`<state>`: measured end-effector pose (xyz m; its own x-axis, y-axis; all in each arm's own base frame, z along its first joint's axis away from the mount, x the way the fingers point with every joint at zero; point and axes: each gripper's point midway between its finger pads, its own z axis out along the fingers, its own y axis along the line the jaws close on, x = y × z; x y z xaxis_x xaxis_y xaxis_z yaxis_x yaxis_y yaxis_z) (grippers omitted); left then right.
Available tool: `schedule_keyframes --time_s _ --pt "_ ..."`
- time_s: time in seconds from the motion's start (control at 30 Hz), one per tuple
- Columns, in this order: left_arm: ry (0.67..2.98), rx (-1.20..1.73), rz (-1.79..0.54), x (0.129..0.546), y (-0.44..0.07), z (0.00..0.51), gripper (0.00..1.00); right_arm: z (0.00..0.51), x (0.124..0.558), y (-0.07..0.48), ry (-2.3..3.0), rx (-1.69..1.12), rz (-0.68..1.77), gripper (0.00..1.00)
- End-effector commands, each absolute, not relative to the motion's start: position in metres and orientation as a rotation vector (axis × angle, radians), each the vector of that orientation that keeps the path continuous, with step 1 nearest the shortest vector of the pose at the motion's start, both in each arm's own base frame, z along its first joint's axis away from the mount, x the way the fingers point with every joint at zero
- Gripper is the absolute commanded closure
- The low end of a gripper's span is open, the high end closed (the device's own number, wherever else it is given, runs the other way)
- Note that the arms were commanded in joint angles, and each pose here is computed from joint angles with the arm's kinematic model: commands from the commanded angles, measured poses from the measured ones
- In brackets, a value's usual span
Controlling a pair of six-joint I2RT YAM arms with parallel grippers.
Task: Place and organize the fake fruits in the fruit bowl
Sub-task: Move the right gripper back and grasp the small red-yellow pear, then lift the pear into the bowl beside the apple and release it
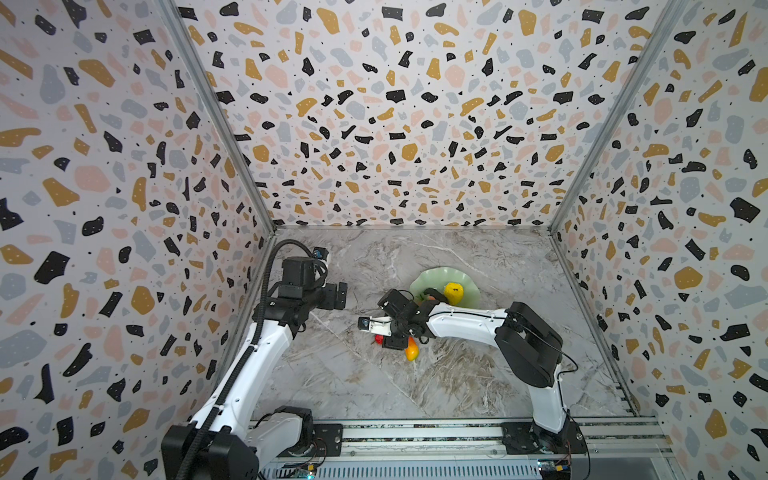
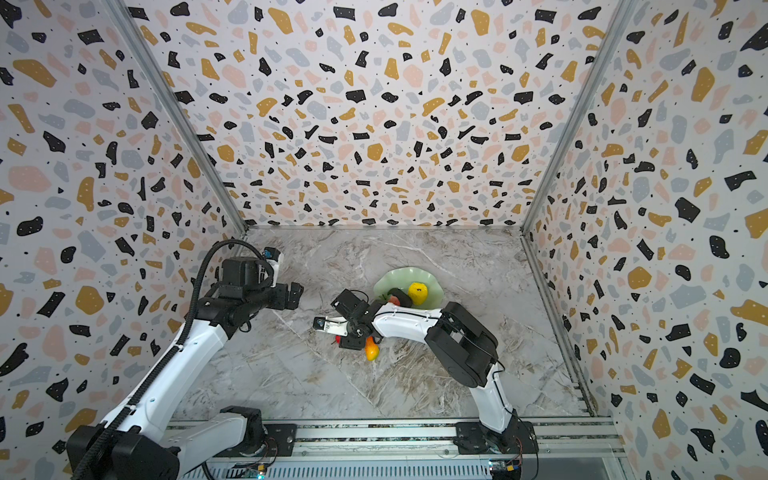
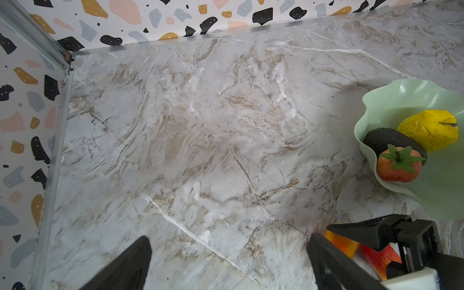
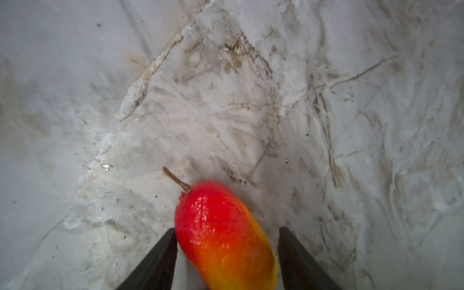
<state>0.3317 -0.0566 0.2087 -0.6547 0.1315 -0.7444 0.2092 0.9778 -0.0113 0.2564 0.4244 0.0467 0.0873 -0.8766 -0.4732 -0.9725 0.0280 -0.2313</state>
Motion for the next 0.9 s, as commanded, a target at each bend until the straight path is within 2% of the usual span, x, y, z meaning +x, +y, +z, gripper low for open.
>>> schedule_keyframes --time_s 0.0,0.2,0.43,0.67,0.87 --pt "2.285 0.245 -0.116 0.331 -0.056 0.208 0.00 0.059 0.260 0.430 1.816 -1.850 0.273 0.39" --pt "2.282 0.244 -0.116 0.331 -0.056 0.209 0.00 0.057 0.267 0.433 1.864 -1.808 0.293 0.53" --pt "2.283 0.244 -0.113 0.331 -0.055 0.208 0.00 0.069 0.271 0.435 1.890 -1.761 0.338 0.63" --pt "2.282 0.245 -0.114 0.331 -0.056 0.209 0.01 0.114 0.287 0.422 1.889 -1.624 0.383 0.64" --pt "2.280 0.247 -0.117 0.331 -0.056 0.209 0.00 0.173 0.328 0.371 1.912 -1.329 0.422 0.65"
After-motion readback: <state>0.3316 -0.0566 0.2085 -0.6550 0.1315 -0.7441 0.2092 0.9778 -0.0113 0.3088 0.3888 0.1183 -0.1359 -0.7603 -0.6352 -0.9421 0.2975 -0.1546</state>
